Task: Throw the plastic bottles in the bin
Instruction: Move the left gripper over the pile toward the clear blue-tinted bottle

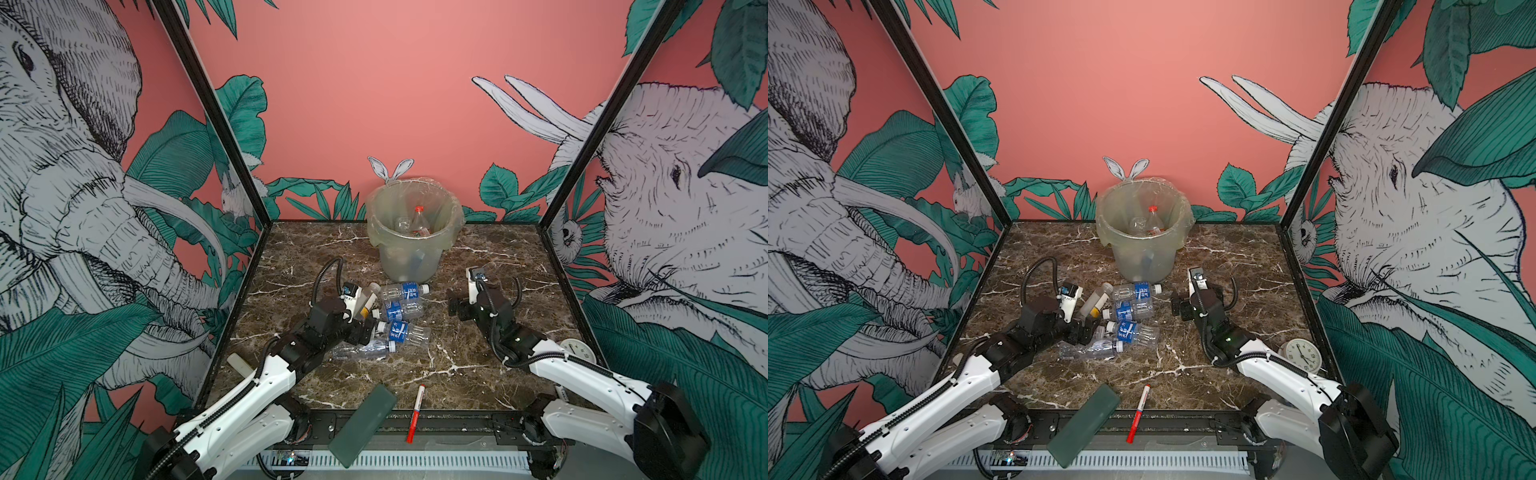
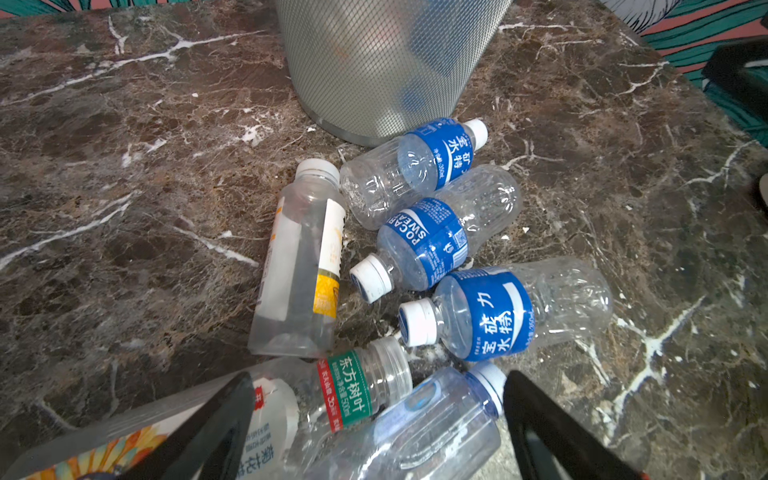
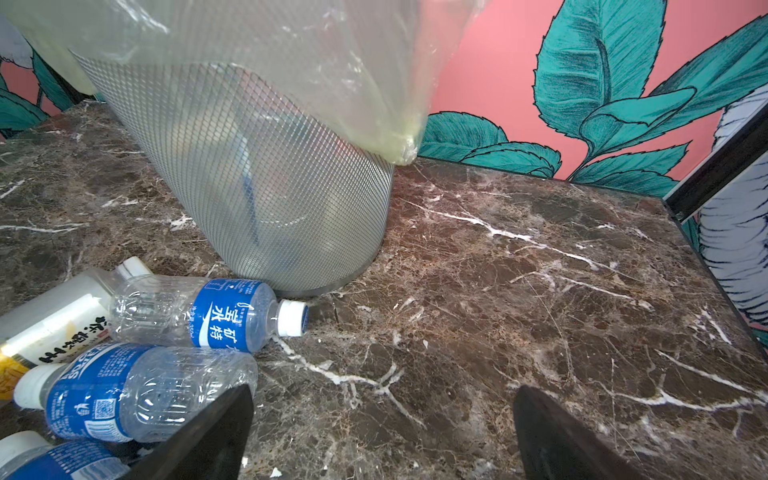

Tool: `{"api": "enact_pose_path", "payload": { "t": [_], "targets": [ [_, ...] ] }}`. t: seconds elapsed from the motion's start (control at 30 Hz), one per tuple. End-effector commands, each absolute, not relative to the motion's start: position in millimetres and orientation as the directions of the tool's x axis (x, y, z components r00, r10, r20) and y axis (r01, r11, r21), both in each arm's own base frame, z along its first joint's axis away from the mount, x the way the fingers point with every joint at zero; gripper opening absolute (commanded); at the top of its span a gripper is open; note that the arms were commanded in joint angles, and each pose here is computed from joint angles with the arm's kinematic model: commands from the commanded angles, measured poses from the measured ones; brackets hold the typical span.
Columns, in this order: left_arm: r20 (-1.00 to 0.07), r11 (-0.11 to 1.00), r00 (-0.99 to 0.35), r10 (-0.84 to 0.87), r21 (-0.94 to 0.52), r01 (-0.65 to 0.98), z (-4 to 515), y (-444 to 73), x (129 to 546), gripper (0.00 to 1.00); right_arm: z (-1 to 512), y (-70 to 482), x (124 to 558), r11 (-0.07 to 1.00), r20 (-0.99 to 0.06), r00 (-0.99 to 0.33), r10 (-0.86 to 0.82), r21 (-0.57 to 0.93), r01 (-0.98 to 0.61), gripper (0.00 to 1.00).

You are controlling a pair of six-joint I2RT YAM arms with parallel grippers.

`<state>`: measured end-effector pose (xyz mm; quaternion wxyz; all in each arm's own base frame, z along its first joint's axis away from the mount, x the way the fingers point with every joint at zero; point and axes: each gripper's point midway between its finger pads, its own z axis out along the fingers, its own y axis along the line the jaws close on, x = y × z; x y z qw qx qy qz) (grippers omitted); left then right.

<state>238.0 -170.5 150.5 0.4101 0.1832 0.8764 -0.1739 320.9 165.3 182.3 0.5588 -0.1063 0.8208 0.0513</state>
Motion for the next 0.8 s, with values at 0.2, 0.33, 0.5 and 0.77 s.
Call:
{"api": "enact_pose_path", "payload": {
  "t": [0.2, 0.33, 0.5, 0.77],
  "targets": [
    [-0.689, 0.867, -0.689, 0.224, -0.183, 0.464, 131, -159, 204, 0.94, 180, 175, 333, 0.972, -0.92, -0.383, -0.084, 0.009, -0.234, 0.99],
    [-0.662, 0.868, -0.721, 0.204, -0.219, 0.446, 123, -160, 197, 0.94, 178, 174, 334, 0.973, -0.916, -0.392, -0.081, 0.011, -0.229, 0.99],
    [-0.606, 0.883, -0.775, 0.177, -0.25, 0.397, 108, -158, 190, 0.95, 176, 172, 335, 0.976, -0.912, -0.404, -0.072, 0.019, -0.217, 0.99],
    [-0.562, 0.901, -0.813, 0.153, -0.259, 0.349, 89, -154, 188, 0.97, 175, 173, 336, 0.974, -0.908, -0.413, -0.067, 0.031, -0.226, 0.99]
  ]
}}
